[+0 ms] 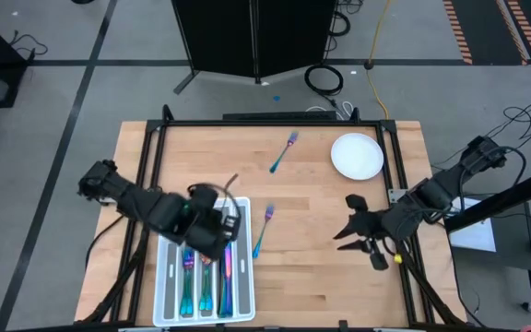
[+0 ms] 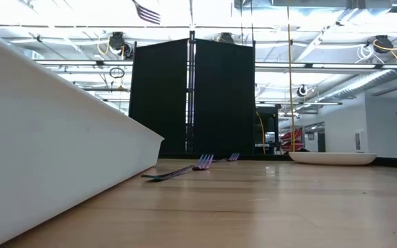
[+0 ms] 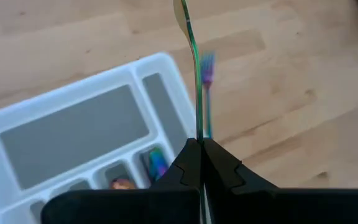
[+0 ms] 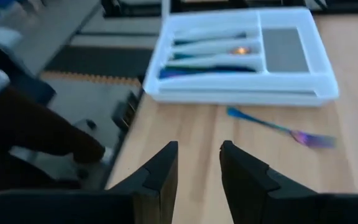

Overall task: Sort silverware
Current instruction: Put the bottom right iridescent fork into the cutlery tray

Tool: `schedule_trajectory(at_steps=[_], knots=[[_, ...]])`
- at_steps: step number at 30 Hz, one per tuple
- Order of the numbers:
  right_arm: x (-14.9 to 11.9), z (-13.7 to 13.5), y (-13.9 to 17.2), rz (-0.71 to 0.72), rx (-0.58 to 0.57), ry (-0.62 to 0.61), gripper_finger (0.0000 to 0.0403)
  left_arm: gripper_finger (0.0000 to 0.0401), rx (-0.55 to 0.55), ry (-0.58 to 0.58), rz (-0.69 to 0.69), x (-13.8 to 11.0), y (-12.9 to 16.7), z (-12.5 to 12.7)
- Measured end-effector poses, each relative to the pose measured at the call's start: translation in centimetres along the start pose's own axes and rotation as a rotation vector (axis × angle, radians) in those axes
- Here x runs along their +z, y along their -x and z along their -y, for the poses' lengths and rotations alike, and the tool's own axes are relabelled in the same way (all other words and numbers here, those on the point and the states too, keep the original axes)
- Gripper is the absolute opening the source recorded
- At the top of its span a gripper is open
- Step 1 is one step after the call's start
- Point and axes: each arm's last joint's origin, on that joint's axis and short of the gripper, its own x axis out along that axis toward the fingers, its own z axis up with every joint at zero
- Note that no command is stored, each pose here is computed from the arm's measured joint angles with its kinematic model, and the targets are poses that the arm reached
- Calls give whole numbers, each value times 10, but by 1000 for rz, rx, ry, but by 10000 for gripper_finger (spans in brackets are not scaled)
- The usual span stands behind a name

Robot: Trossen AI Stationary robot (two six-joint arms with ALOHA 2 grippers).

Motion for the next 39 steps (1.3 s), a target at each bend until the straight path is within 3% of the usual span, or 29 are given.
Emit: schedule_trajectory(at_steps=[9,17,26,34,39], knots=[[19,-15,-21,182,60,-53,105,0,56,33,2,-58,-7,-43],[32,-28,-63,325,67,-149,105,0,-107,40,22,-99,-13,-90],[42,-36,-91,484,96,-325,105,0,-314,37,-20,-143,-56,-104],[40,-43,-110,516,146,-432,105,0,-368,130,34,-158,-78,-125],[34,-51,-122,501,176,-478,105,0,-399,117,8,-170,-79,-131]])
